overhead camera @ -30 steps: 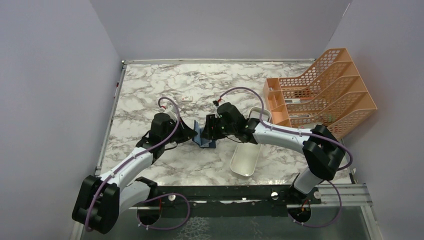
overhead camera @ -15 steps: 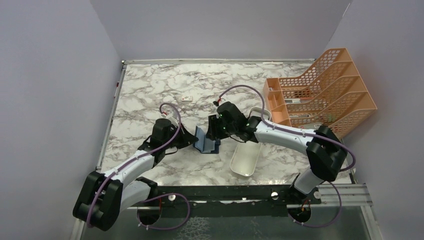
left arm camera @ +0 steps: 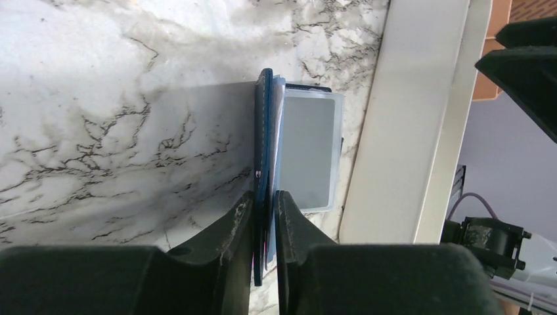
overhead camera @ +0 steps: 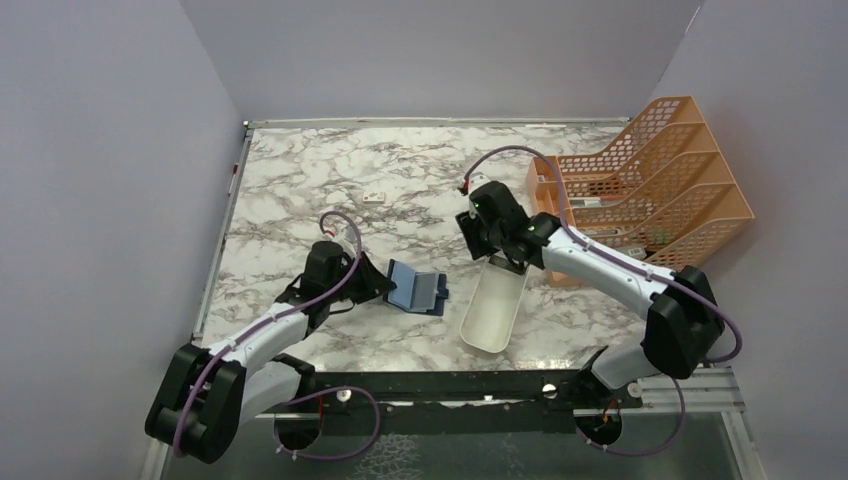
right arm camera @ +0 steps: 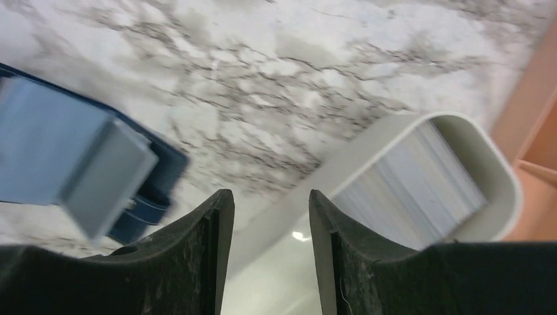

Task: Put the credit cards into the card holder
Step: Pick up the credit card from the storage box.

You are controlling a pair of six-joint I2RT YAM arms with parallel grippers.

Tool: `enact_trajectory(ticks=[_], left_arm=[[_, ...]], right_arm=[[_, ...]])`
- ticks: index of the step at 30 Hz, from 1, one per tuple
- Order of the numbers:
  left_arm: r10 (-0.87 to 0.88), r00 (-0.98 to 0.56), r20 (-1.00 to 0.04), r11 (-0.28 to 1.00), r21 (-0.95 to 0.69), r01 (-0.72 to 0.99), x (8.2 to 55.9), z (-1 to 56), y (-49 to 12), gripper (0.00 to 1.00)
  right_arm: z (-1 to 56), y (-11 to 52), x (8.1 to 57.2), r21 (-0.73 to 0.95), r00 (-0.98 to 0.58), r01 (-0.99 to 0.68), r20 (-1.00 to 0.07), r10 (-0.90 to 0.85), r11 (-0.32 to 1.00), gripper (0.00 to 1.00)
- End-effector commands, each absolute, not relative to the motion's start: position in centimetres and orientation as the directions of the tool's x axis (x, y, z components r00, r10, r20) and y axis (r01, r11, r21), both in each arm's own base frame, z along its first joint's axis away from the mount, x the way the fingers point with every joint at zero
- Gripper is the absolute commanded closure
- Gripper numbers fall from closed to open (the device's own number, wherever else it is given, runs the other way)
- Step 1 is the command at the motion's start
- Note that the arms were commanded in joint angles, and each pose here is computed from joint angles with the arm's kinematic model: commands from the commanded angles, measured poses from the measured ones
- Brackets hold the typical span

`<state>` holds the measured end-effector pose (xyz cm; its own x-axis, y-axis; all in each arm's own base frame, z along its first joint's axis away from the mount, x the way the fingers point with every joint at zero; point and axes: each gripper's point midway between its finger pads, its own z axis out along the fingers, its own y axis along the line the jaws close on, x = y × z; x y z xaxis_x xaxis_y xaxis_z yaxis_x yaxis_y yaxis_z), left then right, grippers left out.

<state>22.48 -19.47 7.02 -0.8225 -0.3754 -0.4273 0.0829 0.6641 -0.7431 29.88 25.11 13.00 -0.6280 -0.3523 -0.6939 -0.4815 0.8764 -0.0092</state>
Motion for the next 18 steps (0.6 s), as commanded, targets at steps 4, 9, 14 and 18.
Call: enact_trajectory(ticks=[4,9,14,18], left_arm=[[-0.316,-0.813,-0.488,0.748,-0.655,0.102,23.1,7.1,-18.3,0.71],[-0.312,-0.815,-0.489,0.749,-0.654,0.106,23.4,7.3,-18.5,0.62],[-0.309,-0.82,-0.481,0.753,-0.651,0.098,23.5,6.9,-18.6,0.59],[-0.309,-0.823,-0.477,0.752,-0.652,0.095,23.6,6.7,-18.6,0.59]], right_arm=[[12.0,19.3,29.4,-0.366,-0.373,-0.667,-0.59,-0.716,0.649,0.47],[11.3,18.4,28.8,-0.374,-0.314,-0.716,-0.581,-0.751,0.589,0.45],[9.9,17.2,29.0,-0.387,-0.336,-0.723,-0.526,-0.781,0.572,0.45],[9.3,16.3,29.9,-0.434,-0.336,-0.705,-0.494,-0.802,0.562,0.44]])
